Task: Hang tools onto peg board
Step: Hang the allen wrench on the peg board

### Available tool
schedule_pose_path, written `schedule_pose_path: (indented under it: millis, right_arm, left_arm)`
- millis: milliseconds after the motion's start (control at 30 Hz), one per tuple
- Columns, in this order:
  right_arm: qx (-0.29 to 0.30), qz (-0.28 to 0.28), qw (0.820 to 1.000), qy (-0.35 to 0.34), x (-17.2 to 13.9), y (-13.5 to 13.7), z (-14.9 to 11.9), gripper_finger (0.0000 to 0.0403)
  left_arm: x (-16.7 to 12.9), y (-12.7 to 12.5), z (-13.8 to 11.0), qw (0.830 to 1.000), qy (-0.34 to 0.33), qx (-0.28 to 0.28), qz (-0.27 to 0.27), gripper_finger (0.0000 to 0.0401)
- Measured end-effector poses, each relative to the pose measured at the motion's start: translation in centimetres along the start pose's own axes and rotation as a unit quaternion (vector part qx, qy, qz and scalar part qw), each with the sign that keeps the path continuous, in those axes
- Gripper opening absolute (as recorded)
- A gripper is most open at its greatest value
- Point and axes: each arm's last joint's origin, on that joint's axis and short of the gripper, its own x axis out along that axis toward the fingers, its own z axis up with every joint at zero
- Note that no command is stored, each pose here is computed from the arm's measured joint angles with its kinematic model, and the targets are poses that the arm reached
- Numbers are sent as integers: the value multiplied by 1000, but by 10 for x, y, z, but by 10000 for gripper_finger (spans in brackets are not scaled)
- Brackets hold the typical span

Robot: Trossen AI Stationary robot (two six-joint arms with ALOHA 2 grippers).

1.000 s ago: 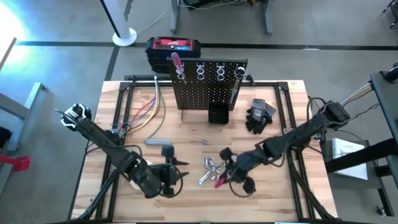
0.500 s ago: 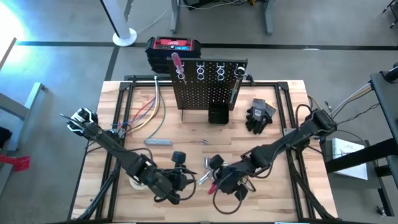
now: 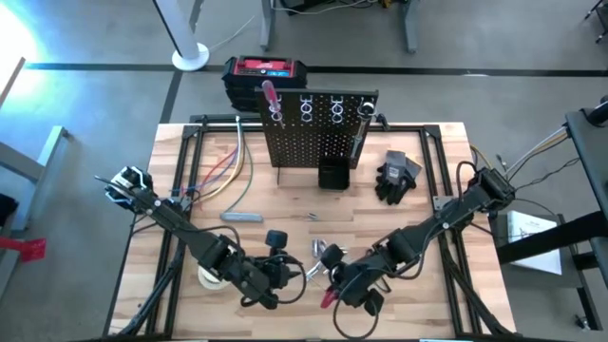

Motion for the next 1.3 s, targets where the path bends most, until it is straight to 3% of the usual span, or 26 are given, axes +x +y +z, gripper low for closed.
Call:
schedule_pose_path:
  millis: [633,800,1167,1233,1300]
  right_arm:
    - [-6,-11,1000,3,0,1,0,67]
    - [-17,-9,1000,2,0,3,1,67]
    - [-19,-8,1000,0,-1,4,2,61]
    - [-19,-7,1000,-1,-1,4,3,13]
    - [-20,-6,1000,-1,-1,5,3,2]
  left_arm:
    - [3,5,0,1000,5,6,-10,13]
    - [3,3,0,999,2,27,-44,24]
    - [3,2,0,997,2,54,-58,89]
    - [4,3,0,997,2,55,-56,98]
    - [4,4,0,997,2,54,-55,104]
